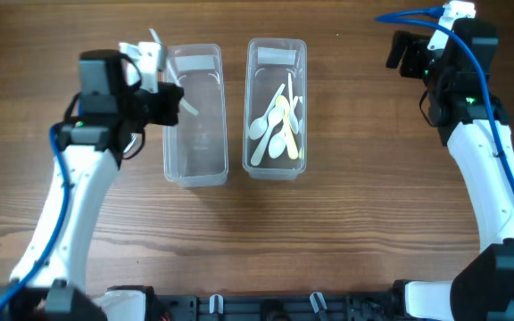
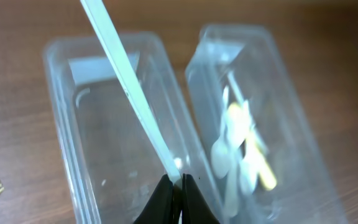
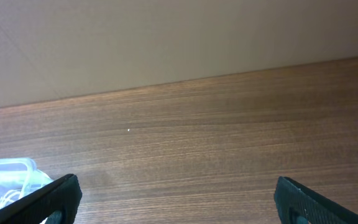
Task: Pack container
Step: 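Lower the white fork into the left container and open the left gripper, then move the left gripper back to the forks and grasp the light-blue fork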
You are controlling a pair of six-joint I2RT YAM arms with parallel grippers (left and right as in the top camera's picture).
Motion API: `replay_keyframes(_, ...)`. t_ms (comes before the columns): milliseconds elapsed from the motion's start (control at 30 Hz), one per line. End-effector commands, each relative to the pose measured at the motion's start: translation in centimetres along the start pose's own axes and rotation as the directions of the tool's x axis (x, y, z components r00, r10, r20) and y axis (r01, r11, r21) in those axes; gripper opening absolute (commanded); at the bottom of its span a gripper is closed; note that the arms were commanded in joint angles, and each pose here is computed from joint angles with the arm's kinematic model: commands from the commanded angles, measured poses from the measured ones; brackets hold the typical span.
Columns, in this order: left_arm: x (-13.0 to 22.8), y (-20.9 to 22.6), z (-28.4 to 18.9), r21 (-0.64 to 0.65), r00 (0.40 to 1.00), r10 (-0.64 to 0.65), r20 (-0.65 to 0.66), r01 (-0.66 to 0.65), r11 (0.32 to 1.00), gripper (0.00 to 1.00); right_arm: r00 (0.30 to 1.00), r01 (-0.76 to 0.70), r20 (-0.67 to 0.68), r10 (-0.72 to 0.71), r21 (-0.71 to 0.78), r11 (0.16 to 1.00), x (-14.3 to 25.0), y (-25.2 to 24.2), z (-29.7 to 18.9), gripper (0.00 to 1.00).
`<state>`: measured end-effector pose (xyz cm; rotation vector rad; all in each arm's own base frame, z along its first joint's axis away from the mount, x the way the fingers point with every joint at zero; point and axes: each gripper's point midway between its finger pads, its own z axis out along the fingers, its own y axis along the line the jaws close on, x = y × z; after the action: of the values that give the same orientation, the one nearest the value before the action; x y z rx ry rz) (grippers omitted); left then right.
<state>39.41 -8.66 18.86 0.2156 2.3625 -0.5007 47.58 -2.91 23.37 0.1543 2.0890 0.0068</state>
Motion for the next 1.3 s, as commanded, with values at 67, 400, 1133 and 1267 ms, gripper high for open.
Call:
replay_keyframes(67, 3.8, 1.7, 4.1, -0.087, 0.982, 0.068, -0.178, -0.085, 0.993, 0.08, 1.0, 0.005, 0.019, -0.005, 0.017, 1.0, -0.6, -0.3, -0.4, 1.0)
replay_keyframes(400, 1.2, 2.5, 3.1, -0.161, 0.992, 0.071, -0.102, -0.087, 0.983, 1.0, 1.0, 0.005, 0.019, -0.005, 0.017, 1.0, -0.6, -0.3, -0.4, 1.0)
replay_keyframes(1133, 3.7, 14.7, -11.4, -0.498, 0.568, -0.71, 0.415, 0.796, 0.345, 1.0, 1.0, 0.005, 0.018, -0.005, 0.017, 1.0, -0.6, -0.3, -0.4, 1.0)
replay_keyframes(1267, 7.6, 14.4, -11.9, -0.372, 0.133, -0.795, 0.591, 0.92, -0.123, 0.99, 1.0, 0.005, 0.019, -0.005, 0.017, 1.0, -0.6, -0.3, -0.4, 1.0)
